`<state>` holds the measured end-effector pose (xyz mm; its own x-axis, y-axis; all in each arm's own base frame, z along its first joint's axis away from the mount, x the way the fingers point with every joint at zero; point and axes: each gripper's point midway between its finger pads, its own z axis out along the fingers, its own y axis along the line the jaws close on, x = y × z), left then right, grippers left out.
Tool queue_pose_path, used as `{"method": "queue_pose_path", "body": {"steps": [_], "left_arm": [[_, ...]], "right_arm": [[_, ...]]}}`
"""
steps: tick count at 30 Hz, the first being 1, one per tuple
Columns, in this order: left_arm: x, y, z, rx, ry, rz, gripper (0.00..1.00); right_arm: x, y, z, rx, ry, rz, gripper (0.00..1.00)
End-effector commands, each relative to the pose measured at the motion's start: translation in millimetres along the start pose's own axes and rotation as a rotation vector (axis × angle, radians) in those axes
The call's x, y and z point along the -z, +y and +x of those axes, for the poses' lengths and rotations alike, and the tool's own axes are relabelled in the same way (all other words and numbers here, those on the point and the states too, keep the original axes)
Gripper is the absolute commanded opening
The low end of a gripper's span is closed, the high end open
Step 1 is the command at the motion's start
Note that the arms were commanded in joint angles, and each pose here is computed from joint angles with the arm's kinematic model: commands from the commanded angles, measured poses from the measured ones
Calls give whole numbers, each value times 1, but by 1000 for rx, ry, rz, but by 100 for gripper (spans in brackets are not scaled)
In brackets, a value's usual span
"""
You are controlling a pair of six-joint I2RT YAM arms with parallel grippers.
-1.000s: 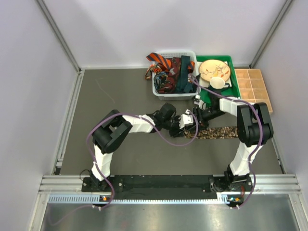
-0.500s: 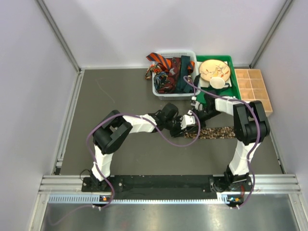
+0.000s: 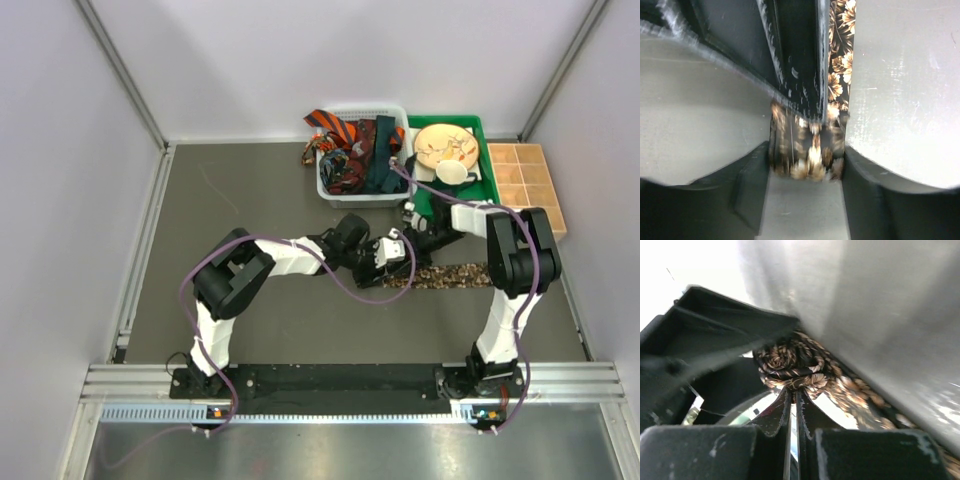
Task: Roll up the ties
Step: Roll the tie at the center of the board.
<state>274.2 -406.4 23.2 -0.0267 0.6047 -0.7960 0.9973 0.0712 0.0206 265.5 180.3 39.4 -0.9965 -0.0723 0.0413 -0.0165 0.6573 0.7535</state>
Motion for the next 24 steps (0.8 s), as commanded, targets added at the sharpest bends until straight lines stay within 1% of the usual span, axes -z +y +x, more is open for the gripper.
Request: {"method": "queue_pose_path", "body": {"steps": [1, 4, 7, 8, 9, 10, 12, 13, 15, 17, 23, 24], "left_arm": [[10, -16, 48, 83, 108, 47, 64], [13, -14, 31, 63, 23, 45, 74], [20, -11, 18, 66, -61, 46, 77], [22, -15, 20, 72, -77, 59, 78], [24, -9, 11, 53, -126, 44, 79], [26, -9, 7, 50, -147, 43, 83], [27, -10, -4, 16, -211, 57, 87], [26, -10, -7, 11, -231, 62, 93], [24, -11, -16, -6, -276, 79, 99], [20, -8, -26, -22, -324, 85, 99], [0, -3, -47, -28, -384, 99, 99], [-5, -4, -46, -22, -384, 107, 99]], "right_arm": [[3, -32, -8, -14, -38, 71, 0], [6, -37, -7, -26, -41, 75, 0], [8, -42, -6, -31, -43, 89, 0], [8, -43, -5, -36, -41, 93, 0], [8, -45, -4, -38, -38, 98, 0], [9, -48, -4, -44, -39, 110, 0], [11, -52, -5, -48, -43, 122, 0], [11, -54, -4, -51, -40, 130, 0], [13, -57, -4, -55, -39, 145, 0], [13, -60, -4, -54, -40, 164, 0], [16, -66, -6, -51, -42, 201, 0], [16, -66, -6, -51, -42, 201, 0]]}}
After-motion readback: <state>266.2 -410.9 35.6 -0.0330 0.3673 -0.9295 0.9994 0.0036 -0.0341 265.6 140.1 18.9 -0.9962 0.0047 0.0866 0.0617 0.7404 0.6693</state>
